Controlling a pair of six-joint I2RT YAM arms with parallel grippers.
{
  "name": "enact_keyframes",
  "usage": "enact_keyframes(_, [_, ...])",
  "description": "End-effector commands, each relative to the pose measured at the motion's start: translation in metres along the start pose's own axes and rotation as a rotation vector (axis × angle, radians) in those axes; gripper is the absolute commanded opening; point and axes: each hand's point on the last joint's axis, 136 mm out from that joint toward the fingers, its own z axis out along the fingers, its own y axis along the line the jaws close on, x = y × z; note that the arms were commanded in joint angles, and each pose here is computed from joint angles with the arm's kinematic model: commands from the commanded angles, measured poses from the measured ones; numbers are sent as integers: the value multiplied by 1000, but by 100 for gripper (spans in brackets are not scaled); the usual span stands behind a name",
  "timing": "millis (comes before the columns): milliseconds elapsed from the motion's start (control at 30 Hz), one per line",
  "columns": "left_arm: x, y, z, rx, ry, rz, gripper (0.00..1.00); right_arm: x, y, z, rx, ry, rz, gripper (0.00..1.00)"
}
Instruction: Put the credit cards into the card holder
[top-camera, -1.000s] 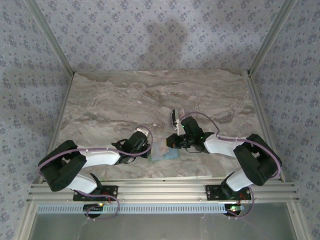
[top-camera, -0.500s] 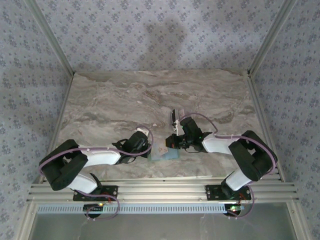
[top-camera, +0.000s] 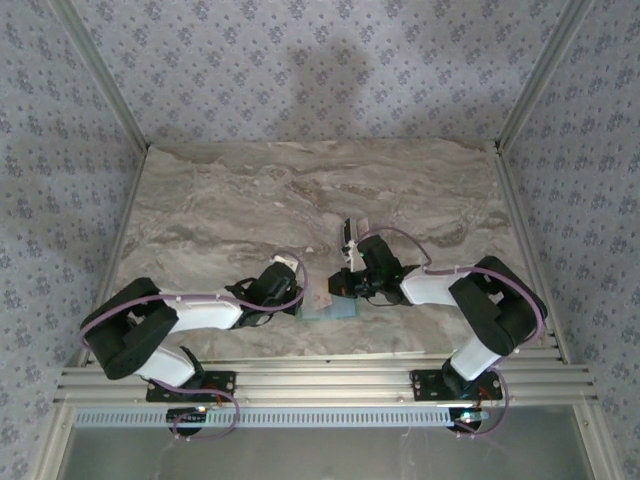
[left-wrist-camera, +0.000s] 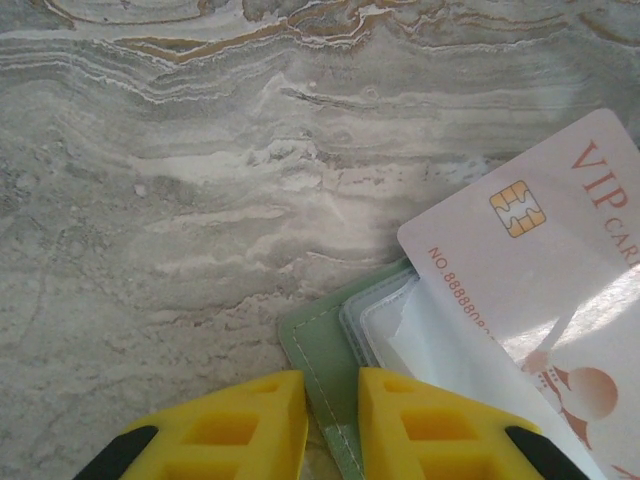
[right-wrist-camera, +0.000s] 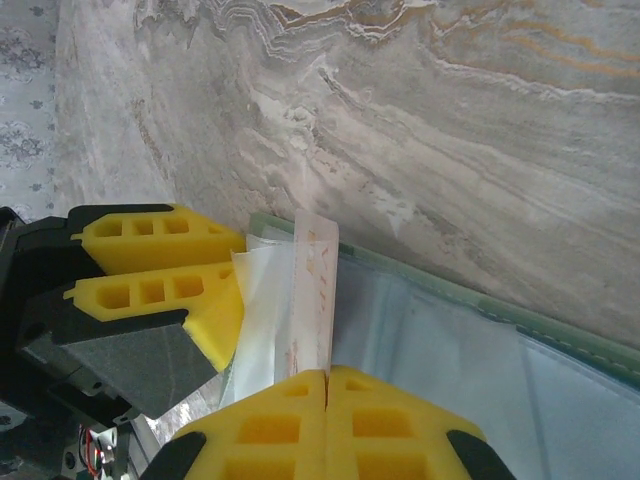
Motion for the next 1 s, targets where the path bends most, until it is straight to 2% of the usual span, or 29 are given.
enact_keyframes(0, [15,-6,12,24,59,-6,22,15,-4,4,5,42,24,0])
enact_keyframes(500, [19,-8,10,31,61,-3,21,33,-11,-4,28,52,78,0])
enact_keyframes(800, [21,-11,3,61,49,-11,27,35,-16,-1,26,80,122,0])
enact_keyframes(967, [19,-14,-3,81,36,-13,27,35,-23,0,45,79,137,0])
